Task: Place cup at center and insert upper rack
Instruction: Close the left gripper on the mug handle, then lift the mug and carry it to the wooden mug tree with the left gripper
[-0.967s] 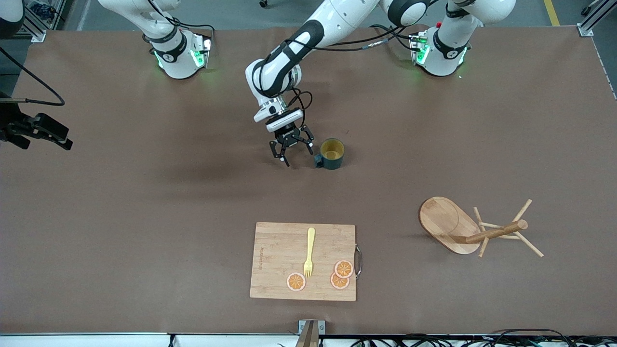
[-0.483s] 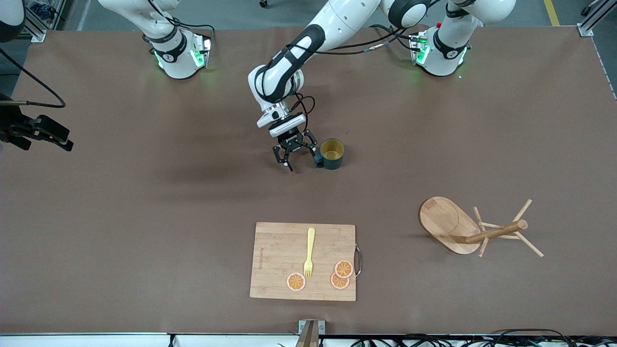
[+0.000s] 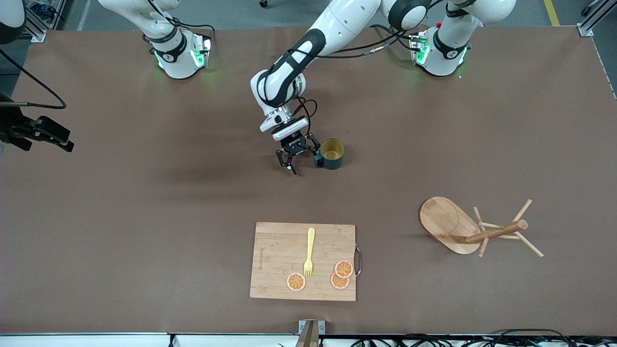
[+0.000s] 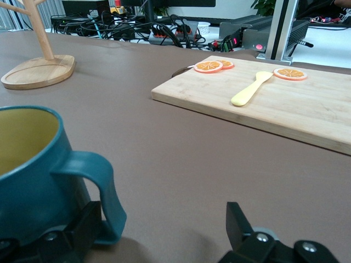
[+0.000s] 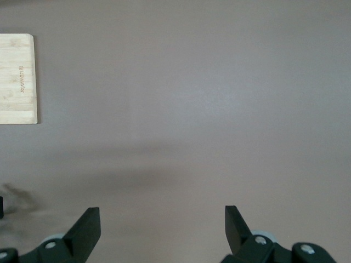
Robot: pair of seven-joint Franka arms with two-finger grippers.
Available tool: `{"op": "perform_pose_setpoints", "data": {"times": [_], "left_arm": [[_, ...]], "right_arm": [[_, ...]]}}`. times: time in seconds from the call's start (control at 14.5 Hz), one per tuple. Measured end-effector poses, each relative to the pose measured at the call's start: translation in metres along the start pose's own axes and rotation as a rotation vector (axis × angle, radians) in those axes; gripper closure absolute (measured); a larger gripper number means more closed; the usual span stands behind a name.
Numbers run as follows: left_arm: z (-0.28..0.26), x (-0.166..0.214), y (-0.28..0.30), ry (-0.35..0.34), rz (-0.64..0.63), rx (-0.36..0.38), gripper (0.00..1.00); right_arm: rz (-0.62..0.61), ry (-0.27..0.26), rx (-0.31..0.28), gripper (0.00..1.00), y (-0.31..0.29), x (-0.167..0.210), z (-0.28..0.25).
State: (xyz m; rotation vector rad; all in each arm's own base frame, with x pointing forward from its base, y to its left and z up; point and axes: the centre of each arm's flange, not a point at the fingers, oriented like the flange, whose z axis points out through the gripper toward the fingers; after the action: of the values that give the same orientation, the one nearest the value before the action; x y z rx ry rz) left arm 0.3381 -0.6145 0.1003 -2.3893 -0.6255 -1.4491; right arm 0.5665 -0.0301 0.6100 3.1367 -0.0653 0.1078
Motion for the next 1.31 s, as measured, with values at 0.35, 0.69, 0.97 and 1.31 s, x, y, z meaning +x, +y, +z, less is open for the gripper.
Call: {"op": "perform_pose_setpoints", "data": {"times": [0.35,0.69,0.97,1.31], "left_arm": [[0.008,0.005,0.0,0.001,-0.007,0.011,0.34],[0.013,0.009,0.002,-0.007,-0.018,0.022,0.71],[0.013,0.017,0.005,-0.05,-0.046,0.053,0.95],[-0.006,0.074,0.02,-0.206,-0.028,0.105,0.95]], "right_arm": [[0.0,0.002,0.0,0.0,0.0,0.0,0.0],[-0.003,0.013,0.0,0.0,-0.002,0.001,-0.005],[-0.006,0.011,0.0,0.0,-0.003,0.001,-0.005],[-0.019,0.01,0.001,0.0,-0.01,0.001,-0.005]]}}
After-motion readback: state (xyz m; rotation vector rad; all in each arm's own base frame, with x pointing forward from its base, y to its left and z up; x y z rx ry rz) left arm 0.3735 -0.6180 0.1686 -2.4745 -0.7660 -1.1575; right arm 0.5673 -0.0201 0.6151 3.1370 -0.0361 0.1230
